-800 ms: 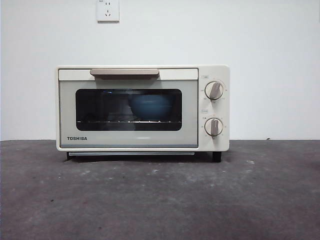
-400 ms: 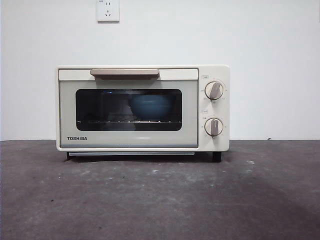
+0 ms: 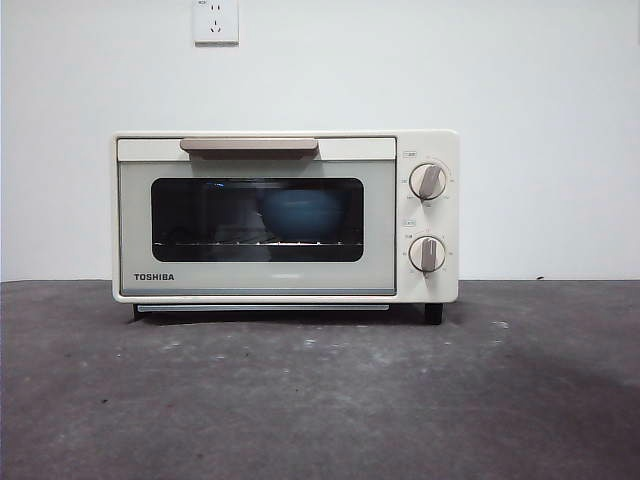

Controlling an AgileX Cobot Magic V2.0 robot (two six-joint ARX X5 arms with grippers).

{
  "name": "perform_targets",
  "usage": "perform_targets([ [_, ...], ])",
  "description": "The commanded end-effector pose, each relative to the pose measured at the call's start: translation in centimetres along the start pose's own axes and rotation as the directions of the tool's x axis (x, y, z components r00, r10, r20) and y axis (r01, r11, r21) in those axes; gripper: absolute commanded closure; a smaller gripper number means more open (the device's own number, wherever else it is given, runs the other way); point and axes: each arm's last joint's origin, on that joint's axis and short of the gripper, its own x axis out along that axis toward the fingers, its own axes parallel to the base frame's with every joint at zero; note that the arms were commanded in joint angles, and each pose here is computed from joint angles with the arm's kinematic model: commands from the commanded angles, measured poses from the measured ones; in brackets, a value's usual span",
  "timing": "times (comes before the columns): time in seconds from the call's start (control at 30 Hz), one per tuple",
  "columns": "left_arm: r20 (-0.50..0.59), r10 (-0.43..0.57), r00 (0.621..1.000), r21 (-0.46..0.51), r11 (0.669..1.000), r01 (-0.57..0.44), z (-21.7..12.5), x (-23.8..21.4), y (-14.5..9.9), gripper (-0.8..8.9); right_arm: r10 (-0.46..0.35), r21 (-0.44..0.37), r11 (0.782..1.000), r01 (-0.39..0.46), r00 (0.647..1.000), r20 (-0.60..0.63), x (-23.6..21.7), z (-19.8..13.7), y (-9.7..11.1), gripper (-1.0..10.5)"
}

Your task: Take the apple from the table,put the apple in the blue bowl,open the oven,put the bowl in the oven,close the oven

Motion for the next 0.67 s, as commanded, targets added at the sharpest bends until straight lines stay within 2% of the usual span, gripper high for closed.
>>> perform_targets([
  [0.03, -0.024, 0.002, 1.000, -0.008, 1.000, -0.002, -0.8, 0.2, 0.1, 8.06, -0.001, 0.004, 1.000, 0.001, 1.000, -0.019, -0.1, -0.6, 0.0, 9.4],
  [0.27, -0.024, 0.002, 1.000, -0.008, 1.000, -0.002, -0.8, 0.2, 0.1, 8.06, 0.002, 0.007, 1.000, -0.001, 0.990, -0.142, -0.4, -1.8, 0.0, 9.4],
  [0.43, -0.024, 0.002, 1.000, -0.009, 1.000, -0.002, -0.8, 0.2, 0.1, 8.06, 0.003, 0.012, 1.000, 0.000, 0.967, -0.255, -0.6, -2.9, 0.0, 9.4],
  [0.67, -0.024, 0.002, 1.000, -0.008, 1.000, -0.002, -0.8, 0.2, 0.1, 8.06, 0.002, 0.031, 1.000, 0.006, 0.973, -0.232, -0.5, -2.7, 0.0, 9.4],
])
